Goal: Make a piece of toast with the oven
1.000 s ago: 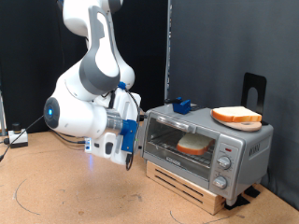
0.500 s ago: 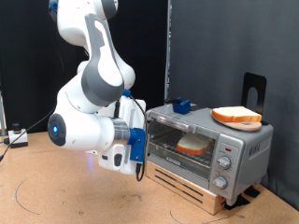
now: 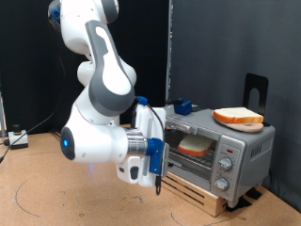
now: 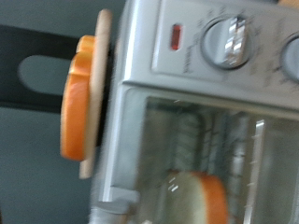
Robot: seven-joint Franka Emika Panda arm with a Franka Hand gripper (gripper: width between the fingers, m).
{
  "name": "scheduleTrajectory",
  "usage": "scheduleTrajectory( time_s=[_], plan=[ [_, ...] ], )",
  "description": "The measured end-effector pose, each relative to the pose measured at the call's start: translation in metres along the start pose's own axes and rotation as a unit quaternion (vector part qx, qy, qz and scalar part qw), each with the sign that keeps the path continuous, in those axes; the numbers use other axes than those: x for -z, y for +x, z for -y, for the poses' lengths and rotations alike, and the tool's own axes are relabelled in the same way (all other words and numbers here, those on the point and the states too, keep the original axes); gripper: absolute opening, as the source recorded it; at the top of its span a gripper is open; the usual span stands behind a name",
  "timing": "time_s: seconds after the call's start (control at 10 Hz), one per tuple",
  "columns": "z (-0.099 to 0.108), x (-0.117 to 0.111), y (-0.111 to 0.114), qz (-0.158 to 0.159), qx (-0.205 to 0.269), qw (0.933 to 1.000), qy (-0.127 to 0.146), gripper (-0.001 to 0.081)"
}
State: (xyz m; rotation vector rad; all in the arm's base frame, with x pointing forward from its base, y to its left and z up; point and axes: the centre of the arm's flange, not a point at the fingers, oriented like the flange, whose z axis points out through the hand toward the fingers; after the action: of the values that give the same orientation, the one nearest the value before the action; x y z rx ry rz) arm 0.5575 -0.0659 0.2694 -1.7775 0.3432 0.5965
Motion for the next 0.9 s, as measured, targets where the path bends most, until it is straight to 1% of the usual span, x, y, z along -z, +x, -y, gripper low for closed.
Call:
scheduleTrajectory(
  time_s=[0.1,0.2,0.4,0.5,0.7,0.8,0.9],
  plan=[
    [0.004,-0.005,0.010,0.035,-0.015,0.9993,-0.004,0.0805],
    [0.006,-0.010,0.023,0.054,-0.020,0.9983,-0.014,0.0805],
    [0.009,-0.017,0.046,0.057,-0.010,0.9977,-0.035,0.0805],
    [0.008,-0.017,0.046,0.057,-0.011,0.9978,-0.032,0.0805],
    [0.002,-0.018,0.042,0.089,-0.002,0.9958,-0.020,0.0805],
    [-0.007,-0.019,0.047,0.092,0.002,0.9955,-0.020,0.0805],
    [-0.017,-0.020,0.056,0.089,0.008,0.9958,-0.023,0.0805]
  ],
)
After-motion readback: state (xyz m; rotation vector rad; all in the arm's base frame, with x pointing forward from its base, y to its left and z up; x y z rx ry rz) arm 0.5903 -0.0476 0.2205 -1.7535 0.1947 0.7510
